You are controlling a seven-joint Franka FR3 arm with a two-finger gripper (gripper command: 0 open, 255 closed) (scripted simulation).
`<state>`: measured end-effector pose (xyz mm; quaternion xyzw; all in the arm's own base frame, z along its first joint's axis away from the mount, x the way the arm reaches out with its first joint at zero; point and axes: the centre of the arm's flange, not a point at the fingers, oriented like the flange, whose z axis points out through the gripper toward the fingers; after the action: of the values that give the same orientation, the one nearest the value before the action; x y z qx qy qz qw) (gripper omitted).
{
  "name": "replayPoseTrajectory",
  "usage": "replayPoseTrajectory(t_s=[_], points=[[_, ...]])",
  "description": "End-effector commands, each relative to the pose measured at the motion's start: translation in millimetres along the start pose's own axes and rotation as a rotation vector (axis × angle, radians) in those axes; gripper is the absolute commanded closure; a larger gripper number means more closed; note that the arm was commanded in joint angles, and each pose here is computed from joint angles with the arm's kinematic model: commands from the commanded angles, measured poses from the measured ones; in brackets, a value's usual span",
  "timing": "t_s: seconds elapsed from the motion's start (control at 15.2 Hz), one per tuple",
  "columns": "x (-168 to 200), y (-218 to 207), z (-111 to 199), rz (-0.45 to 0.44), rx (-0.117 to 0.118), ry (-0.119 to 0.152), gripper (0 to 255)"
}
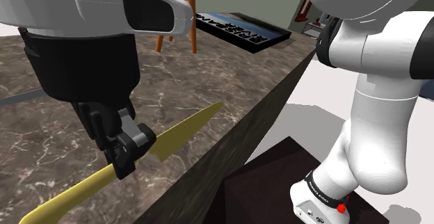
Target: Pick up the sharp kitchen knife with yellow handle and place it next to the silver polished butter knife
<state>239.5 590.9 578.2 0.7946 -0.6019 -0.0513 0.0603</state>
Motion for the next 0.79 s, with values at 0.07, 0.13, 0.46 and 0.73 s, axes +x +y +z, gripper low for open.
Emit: replayPoseTrajectory(t_s=[0.07, 0.13, 0.46, 0.73], points=[[-0.2, -0.1, 0.3, 0.0, 0.0, 0.0, 255], [-0.1, -0.1, 0.2, 0.0, 0.0, 0.0, 255], [-0.1, -0.1, 0.2, 0.0, 0.0, 0.0, 0], [-0.2, -0.1, -39.3, 0.0, 0.0, 0.0, 0]])
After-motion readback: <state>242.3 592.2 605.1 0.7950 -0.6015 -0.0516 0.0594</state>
